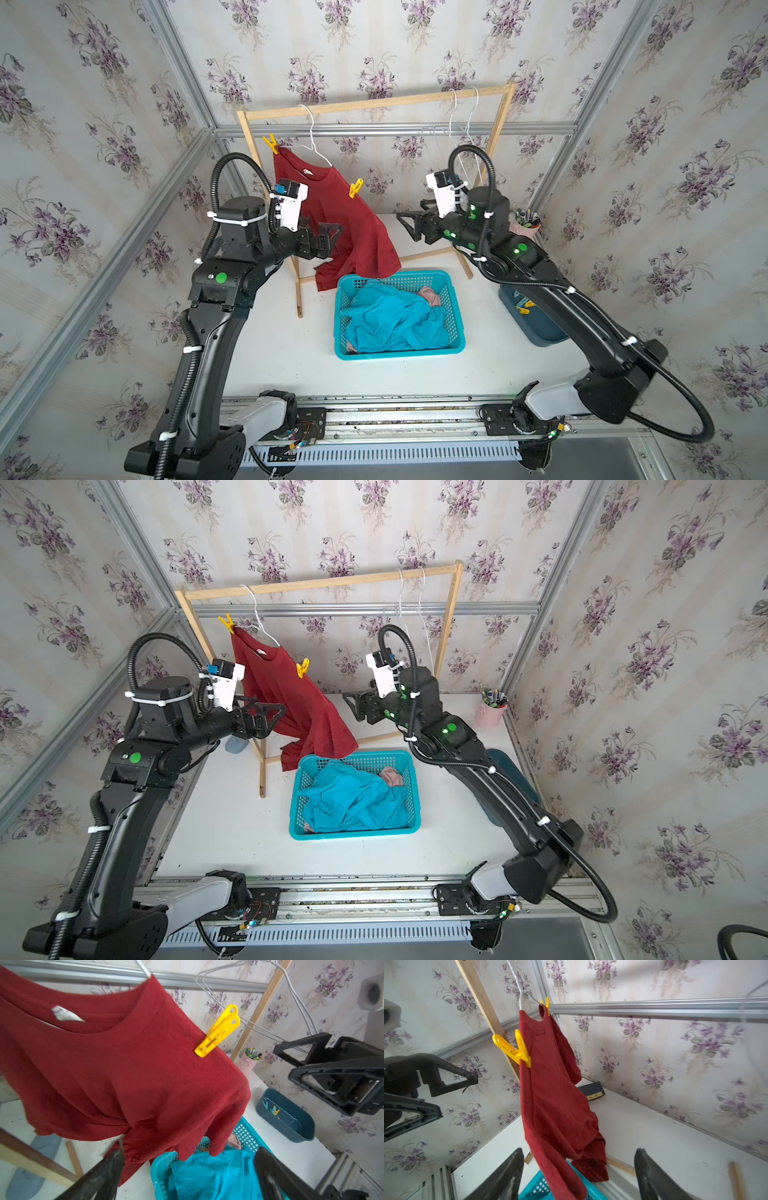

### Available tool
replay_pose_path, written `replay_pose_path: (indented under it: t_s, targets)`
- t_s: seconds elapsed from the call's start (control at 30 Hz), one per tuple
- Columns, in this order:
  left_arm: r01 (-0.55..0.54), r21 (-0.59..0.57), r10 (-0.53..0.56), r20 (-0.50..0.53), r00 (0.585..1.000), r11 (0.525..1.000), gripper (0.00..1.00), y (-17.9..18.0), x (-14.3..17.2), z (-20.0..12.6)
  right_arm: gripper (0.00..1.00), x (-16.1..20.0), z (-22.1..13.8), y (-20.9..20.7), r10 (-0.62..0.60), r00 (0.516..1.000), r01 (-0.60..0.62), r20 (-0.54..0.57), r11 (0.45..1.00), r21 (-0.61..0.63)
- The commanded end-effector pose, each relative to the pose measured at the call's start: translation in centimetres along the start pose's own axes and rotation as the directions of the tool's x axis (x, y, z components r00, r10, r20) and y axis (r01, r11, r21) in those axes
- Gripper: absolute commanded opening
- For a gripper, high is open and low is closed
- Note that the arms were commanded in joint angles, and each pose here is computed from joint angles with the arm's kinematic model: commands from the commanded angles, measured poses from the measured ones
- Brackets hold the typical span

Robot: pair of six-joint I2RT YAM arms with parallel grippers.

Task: Remove the clothespins securing t-shirts to the hanger
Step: Pick up the hanger from the clothes rail.

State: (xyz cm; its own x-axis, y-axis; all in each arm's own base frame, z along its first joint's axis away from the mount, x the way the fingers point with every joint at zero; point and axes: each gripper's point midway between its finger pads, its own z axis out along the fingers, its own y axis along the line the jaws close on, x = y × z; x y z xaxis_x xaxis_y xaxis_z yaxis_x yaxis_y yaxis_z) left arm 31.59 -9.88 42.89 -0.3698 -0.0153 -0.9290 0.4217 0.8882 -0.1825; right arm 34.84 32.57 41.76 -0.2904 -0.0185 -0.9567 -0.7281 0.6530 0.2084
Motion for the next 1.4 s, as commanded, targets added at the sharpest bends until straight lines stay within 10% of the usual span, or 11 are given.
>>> replay_pose_path:
  t_s: [0.0,0.43,0.73,1.37]
  targets:
    - [-0.007,-0.157,0.023,0.099,0.995,0.988,0.99,2.3,-2.4,-1.7,0.81,-1.0,2.3,3.2,-0.054,0.998,0.055,0.013,0.992,-0.112]
    - [-0.019,-0.19,0.037,0.093,0.995,0.982,0.99,3.2,-2.4,-1.5,0.68,1.1,9.8,3.6,-0.118,0.984,0.104,-0.136,0.988,-0.111]
    - [-0.036,-0.202,0.052,0.072,0.996,0.979,0.99,3.6,-1.5,-1.3,0.0,-0.1,11.5,3.7,-0.141,0.978,0.124,-0.155,0.985,-0.117]
    - [-0.031,-0.208,0.046,0.066,0.997,0.978,0.99,3.8,-1.0,-1.4,0.0,-5.8,6.7,4.5,-0.291,0.955,0.287,-0.06,0.955,-0.068]
